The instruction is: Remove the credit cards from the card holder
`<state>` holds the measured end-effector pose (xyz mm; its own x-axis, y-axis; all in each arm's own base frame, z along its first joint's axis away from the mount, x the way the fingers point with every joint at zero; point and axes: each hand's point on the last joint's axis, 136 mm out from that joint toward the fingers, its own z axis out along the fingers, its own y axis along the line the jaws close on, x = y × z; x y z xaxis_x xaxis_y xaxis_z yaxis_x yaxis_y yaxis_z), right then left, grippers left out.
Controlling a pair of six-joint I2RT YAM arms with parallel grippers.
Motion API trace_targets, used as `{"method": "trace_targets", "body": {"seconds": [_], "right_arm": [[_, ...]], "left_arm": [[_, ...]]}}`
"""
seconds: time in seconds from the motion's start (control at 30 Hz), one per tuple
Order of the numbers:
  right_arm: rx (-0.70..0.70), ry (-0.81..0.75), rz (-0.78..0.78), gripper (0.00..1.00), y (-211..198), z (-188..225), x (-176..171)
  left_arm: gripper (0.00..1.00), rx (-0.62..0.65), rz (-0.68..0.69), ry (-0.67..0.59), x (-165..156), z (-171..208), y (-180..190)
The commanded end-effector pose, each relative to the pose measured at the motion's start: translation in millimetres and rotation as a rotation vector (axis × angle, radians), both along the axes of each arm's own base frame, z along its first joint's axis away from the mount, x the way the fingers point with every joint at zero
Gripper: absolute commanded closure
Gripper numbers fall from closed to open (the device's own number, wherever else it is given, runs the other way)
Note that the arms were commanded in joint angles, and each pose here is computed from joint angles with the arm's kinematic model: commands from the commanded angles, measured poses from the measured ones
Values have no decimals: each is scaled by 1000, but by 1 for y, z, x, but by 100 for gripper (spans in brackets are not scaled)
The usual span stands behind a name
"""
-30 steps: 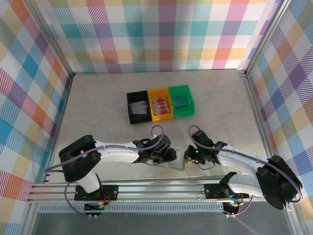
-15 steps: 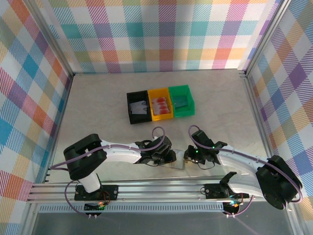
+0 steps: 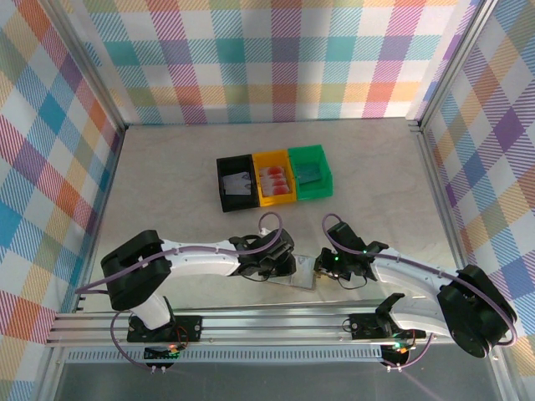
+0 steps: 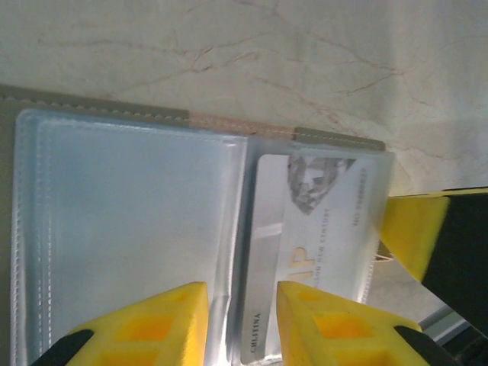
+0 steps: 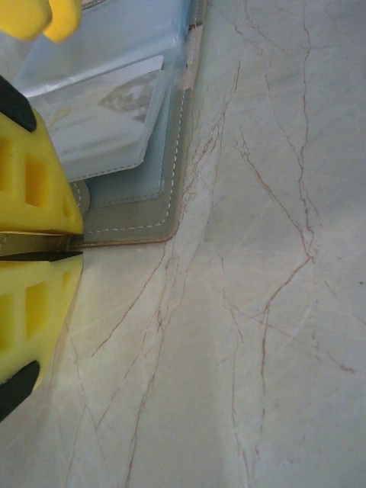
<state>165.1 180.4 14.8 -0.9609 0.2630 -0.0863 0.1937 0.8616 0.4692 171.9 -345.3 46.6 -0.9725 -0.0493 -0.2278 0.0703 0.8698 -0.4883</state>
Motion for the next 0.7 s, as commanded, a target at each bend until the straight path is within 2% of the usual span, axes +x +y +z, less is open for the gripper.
{"method": "trace_targets", "body": {"seconds": [0.0, 0.27, 0.47, 0.67], "right_arm": [[-60, 47, -11, 84, -13, -19, -13], [-52, 46, -12, 83, -12, -18, -13], [-50, 45, -10, 83, -11, -18, -14], [-46, 44, -5, 84, -10, -18, -14]], "left_arm": [[71, 54, -35, -16, -2, 6, 4], [73, 38, -16, 28, -5, -2, -3], [71, -105, -25, 6, -2, 27, -25], [71, -155, -14, 67, -8, 20, -34]]}}
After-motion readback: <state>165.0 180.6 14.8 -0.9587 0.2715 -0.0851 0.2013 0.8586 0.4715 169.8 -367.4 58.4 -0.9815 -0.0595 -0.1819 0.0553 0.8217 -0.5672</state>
